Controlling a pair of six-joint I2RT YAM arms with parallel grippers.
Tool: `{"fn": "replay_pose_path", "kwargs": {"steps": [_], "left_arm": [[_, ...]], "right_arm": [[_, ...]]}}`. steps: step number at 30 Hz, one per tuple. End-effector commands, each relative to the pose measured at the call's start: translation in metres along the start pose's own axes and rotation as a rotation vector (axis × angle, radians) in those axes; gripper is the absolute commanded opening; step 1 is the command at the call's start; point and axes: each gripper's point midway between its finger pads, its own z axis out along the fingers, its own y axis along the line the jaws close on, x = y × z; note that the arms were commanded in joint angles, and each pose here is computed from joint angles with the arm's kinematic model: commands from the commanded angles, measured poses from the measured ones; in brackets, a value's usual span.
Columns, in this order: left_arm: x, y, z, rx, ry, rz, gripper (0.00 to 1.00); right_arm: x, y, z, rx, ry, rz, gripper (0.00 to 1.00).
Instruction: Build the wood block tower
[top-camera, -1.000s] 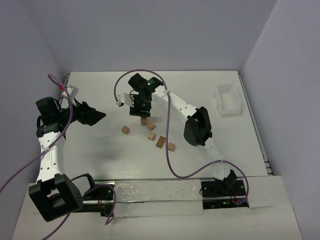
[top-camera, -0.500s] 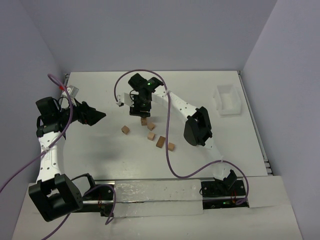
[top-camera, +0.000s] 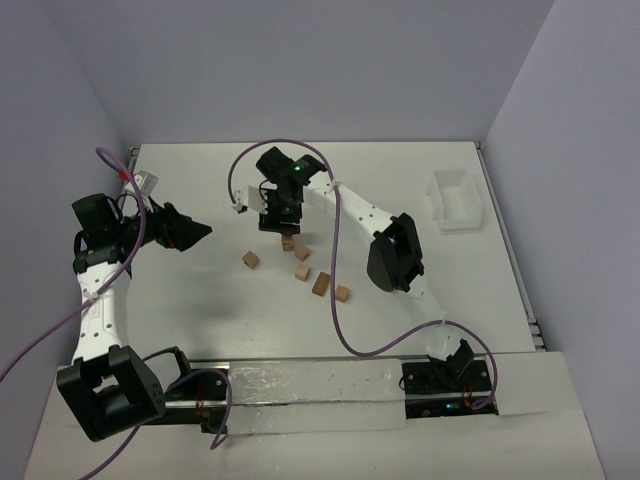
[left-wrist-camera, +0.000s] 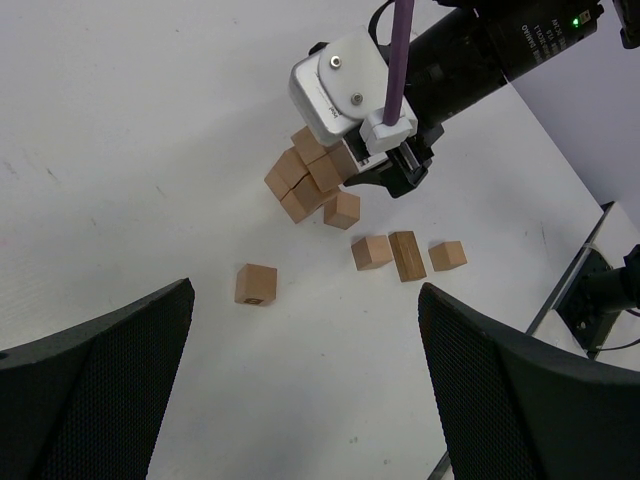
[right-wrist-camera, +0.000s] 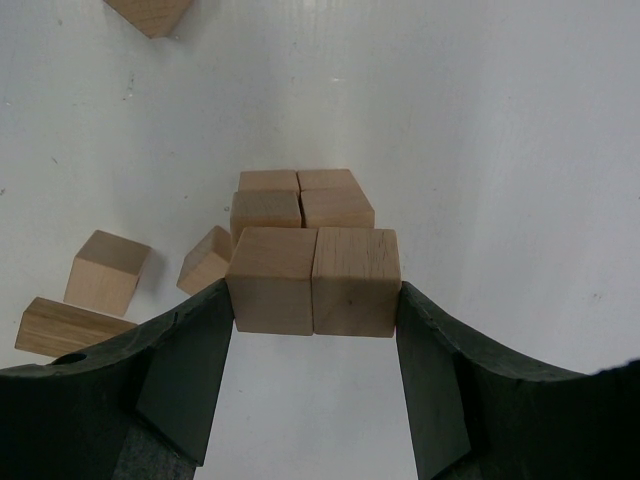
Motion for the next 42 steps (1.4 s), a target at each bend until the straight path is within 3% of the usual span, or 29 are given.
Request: {"fn": "replay_pose_path", "kwargs": {"steps": [1, 10, 17, 23, 32, 42], "left_arm": [[-0.010, -0.002, -0.001, 0.021, -0.027, 0.046, 0.99], [-0.011, -0.001, 0.000, 0.025, -0.027, 0.043, 0.99], [-0.010, -0.001, 0.000, 0.023, -0.027, 0.045, 0.99], [-0.011, -0.002, -0.001, 0.023, -0.029, 0.048, 0.99], [-0.012, -0.002, -0.001, 0.019, -0.031, 0.053, 0.99], [-0.018, 0.007, -0.009, -0.100, -0.052, 0.151, 0.99]], "right_arm": [[-0.005, -0.006, 0.008, 0.017, -0.017, -0.003, 0.47], [-0.003, -0.005, 0.009, 0.014, -0.005, -0.008, 0.53], [-0.006, -0.005, 0.007, 0.020, -0.014, -0.010, 0.73], [-0.013, -0.003, 0.001, 0.020, -0.034, -0.016, 1.00], [-0.031, -0.005, -0.021, 0.051, -0.095, -0.019, 1.00], [-0.080, -0.020, -0.142, 0.220, -0.388, 0.094, 1.00]]}}
